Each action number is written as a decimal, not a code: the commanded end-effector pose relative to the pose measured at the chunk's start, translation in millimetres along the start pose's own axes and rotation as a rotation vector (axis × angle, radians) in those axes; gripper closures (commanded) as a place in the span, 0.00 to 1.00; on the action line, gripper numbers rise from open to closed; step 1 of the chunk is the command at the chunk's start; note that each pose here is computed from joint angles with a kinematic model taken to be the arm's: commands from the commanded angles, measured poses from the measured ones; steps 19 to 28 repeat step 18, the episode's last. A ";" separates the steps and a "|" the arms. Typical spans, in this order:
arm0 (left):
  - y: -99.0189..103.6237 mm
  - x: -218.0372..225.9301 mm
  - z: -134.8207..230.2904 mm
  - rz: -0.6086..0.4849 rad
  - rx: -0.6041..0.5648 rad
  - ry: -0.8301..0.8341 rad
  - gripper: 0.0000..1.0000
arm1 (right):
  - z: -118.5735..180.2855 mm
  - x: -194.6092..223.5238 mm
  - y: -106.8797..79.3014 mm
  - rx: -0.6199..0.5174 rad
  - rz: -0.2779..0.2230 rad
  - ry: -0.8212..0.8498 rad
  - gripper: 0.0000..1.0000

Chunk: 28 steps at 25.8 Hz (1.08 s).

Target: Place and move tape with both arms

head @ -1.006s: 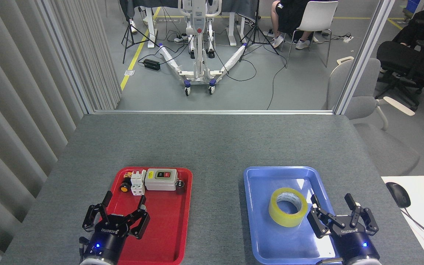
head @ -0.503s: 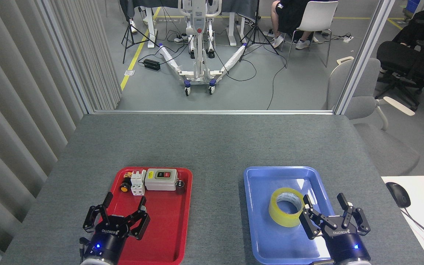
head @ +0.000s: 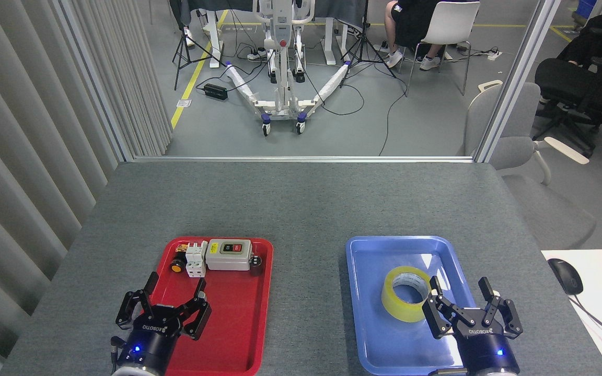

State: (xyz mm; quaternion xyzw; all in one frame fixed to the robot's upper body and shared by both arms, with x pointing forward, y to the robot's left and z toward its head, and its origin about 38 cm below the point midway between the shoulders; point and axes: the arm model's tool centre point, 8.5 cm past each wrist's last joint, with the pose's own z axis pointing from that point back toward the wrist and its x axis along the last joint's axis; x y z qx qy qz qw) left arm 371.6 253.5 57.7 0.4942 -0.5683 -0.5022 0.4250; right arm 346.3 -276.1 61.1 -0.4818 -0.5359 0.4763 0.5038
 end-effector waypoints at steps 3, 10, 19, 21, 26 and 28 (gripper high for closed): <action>2.0 0.8 -1.0 0.001 0.006 -0.007 0.00 | 1.7 -2.6 0.8 0.004 0.004 0.007 0.00; 2.5 1.4 -1.1 0.002 0.007 -0.012 0.00 | 1.6 -1.2 1.1 0.003 0.001 0.006 0.00; 3.5 2.1 -1.7 0.003 0.010 -0.023 0.00 | 1.6 -0.6 1.2 0.003 -0.001 0.004 0.00; 3.5 2.1 -1.7 0.003 0.010 -0.023 0.00 | 1.6 -0.6 1.2 0.003 -0.001 0.004 0.00; 3.5 2.1 -1.7 0.003 0.010 -0.023 0.00 | 1.6 -0.6 1.2 0.003 -0.001 0.004 0.00; 3.5 2.1 -1.7 0.003 0.010 -0.023 0.00 | 1.6 -0.6 1.2 0.003 -0.001 0.004 0.00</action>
